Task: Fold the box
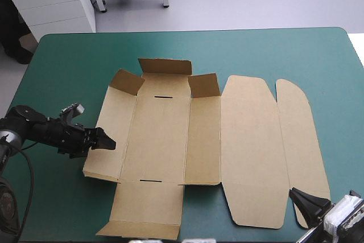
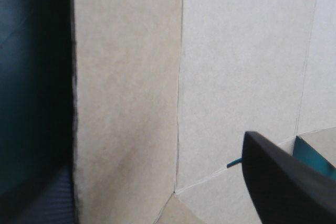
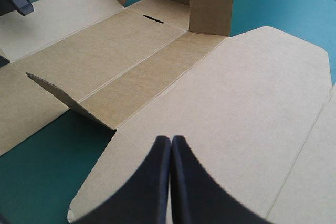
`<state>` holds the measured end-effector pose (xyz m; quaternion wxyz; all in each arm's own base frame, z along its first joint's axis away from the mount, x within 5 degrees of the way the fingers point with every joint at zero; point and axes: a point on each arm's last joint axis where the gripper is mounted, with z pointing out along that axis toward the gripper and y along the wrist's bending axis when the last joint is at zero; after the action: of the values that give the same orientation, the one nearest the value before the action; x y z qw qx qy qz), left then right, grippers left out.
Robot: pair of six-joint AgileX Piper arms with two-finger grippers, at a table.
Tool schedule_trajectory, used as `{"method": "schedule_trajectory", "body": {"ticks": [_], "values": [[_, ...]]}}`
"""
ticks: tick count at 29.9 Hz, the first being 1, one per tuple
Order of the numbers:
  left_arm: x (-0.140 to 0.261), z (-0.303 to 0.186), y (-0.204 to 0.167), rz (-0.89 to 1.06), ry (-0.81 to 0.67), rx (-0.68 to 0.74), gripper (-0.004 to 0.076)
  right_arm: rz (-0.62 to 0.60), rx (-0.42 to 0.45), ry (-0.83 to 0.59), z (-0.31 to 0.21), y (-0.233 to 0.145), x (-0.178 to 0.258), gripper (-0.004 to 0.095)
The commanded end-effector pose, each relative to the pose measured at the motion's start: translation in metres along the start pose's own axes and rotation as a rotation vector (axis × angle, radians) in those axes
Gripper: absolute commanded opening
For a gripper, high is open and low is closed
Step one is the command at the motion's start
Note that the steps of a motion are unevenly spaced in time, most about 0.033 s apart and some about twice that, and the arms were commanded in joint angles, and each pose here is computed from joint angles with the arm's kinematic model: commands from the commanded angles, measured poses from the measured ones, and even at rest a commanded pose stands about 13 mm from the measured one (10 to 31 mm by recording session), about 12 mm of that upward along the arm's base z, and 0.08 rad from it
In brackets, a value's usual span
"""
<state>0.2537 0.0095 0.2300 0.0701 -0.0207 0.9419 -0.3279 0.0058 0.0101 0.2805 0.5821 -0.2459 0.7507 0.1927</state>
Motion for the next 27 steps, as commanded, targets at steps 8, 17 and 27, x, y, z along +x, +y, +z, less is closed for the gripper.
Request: {"method": "schedule_trajectory", "body": {"ticks": [8,17,27], "values": [[0.01,0.013,-0.043,0.121,0.138,0.067,0.0487,-0.01,0.008,-0.119,-0.009,0.0,-0.012,-0.002],[0.01,0.013,-0.043,0.113,0.14,0.066,0.0133,-0.01,0.008,-0.119,-0.009,0.0,-0.012,-0.002],[0.01,0.013,-0.039,0.101,0.142,0.014,-0.001,-0.009,0.007,-0.119,-0.009,0.0,-0.012,-0.002]]}}
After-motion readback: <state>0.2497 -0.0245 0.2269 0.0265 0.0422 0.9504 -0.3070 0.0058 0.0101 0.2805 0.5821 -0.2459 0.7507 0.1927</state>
